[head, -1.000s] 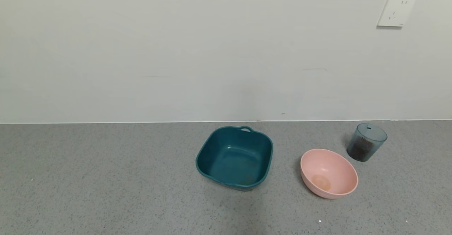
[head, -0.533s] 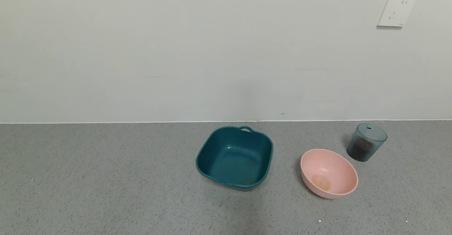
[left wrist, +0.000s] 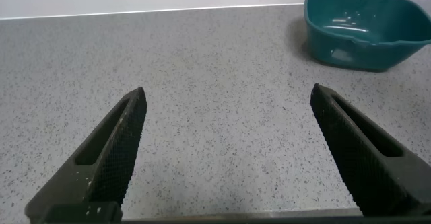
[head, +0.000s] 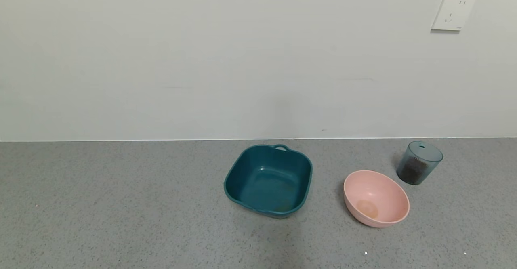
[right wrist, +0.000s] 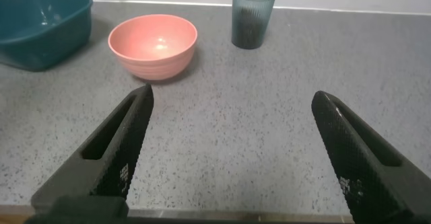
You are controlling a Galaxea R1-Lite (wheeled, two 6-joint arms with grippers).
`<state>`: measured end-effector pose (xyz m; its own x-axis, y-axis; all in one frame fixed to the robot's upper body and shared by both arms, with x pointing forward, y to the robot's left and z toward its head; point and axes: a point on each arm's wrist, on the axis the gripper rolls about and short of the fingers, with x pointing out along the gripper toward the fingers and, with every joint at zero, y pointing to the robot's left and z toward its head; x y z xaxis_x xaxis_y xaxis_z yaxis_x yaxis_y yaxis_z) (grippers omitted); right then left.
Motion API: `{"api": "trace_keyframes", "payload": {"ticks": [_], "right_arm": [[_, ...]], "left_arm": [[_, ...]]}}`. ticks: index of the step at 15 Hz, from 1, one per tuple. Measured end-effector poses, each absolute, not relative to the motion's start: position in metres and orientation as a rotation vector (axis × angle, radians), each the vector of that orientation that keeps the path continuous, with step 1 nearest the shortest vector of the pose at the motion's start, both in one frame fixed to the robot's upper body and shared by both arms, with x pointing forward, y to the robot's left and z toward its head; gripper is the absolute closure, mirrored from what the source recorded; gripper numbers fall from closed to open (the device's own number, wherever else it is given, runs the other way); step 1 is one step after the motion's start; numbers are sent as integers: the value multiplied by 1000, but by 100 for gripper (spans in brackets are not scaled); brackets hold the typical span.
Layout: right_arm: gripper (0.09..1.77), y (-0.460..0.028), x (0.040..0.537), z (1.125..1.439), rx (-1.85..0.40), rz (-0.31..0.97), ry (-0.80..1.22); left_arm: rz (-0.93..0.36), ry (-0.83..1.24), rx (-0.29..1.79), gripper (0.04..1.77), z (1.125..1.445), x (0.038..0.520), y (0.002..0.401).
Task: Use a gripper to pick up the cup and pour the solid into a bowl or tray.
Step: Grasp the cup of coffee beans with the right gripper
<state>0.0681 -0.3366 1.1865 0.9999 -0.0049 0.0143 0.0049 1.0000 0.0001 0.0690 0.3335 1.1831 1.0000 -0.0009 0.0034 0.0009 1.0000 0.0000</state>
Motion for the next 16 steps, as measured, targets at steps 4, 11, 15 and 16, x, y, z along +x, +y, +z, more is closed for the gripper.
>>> {"api": "trace_keyframes", "payload": {"ticks": [4,11,15,16], "right_arm": [[15,-337,67,1214,0,4,-23],[15,-337,120,1311,1,-12,109],[15,-339,181,1340,4,-35,235],[15,-340,197,1340,8,-43,274]], "left_arm": [[-1,-3,0,6,1183,69,334],[-1,-3,0,6,1183,69,334],[-1,-4,0,6,1183,69,334],[-1,-3,0,6,1183,69,334]]}}
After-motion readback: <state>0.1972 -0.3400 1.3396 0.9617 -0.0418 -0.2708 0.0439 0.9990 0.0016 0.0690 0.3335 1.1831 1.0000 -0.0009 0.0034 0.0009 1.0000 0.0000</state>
